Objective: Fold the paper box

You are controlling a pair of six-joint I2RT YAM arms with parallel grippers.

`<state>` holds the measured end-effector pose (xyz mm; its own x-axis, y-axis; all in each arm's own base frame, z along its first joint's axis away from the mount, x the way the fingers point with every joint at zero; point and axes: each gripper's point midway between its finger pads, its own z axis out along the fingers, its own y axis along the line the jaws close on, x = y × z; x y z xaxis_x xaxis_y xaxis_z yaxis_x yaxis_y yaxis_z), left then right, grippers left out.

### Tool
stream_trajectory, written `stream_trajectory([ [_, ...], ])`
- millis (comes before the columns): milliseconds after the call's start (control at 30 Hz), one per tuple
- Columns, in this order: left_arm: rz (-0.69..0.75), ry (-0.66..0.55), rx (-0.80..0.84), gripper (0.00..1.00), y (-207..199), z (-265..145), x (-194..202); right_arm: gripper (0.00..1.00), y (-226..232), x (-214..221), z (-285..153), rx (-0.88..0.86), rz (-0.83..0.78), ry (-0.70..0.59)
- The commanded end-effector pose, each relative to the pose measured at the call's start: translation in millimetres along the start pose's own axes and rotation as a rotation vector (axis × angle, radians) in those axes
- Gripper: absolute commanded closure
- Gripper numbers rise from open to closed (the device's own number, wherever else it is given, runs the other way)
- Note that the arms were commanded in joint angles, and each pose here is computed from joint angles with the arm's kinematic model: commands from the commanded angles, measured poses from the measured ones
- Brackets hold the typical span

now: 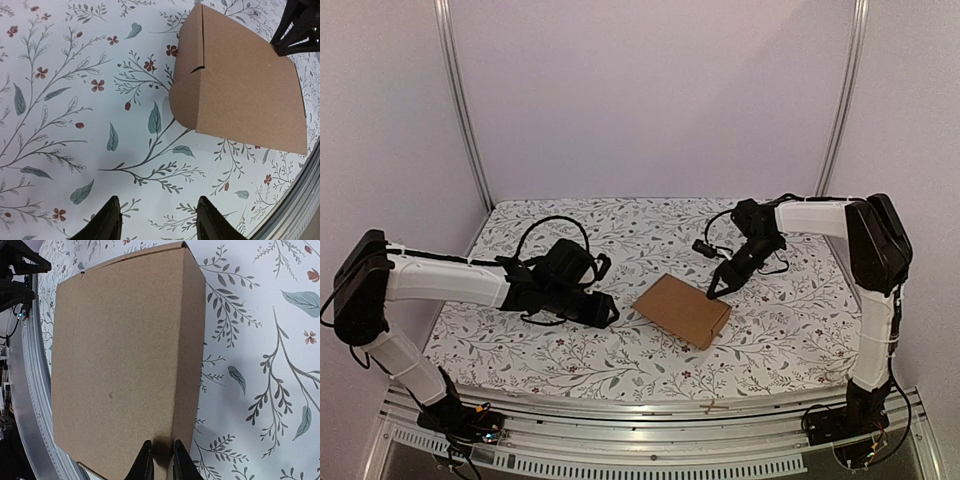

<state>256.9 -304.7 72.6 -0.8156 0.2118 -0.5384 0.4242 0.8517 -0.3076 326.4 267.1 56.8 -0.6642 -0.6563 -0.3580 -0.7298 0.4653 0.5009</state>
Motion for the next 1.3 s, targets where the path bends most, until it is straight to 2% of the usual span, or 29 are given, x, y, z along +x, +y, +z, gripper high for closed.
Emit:
stream_trajectory([
  [0, 0.018, -0.028, -0.026, 0.49, 2, -11, 0, 0.88, -29, 18, 8, 0.015, 0.122, 0.053],
  [233, 0.005, -0.045, -0.034, 0.49, 5, -11, 2, 0.88, -40, 23, 7, -0.01, 0.191, 0.046],
  [600, -0.001, -0.004, -0.007, 0.49, -1, 35, 6, 0.86, -37, 23, 4, -0.027, 0.179, 0.038],
  [767, 0.015, -0.013, 0.037, 0.49, -18, 51, -13, 0.84, -41, 24, -4, -0.021, 0.191, 0.024],
  [1067, 0.008, -0.105, 0.109, 0.49, -56, 75, -73, 0.8, -47, 32, -25, 0.016, 0.191, 0.005],
  [1267, 0.004, -0.105, 0.184, 0.5, -80, 90, -92, 0.79, -42, 35, -24, 0.002, 0.186, 0.01],
])
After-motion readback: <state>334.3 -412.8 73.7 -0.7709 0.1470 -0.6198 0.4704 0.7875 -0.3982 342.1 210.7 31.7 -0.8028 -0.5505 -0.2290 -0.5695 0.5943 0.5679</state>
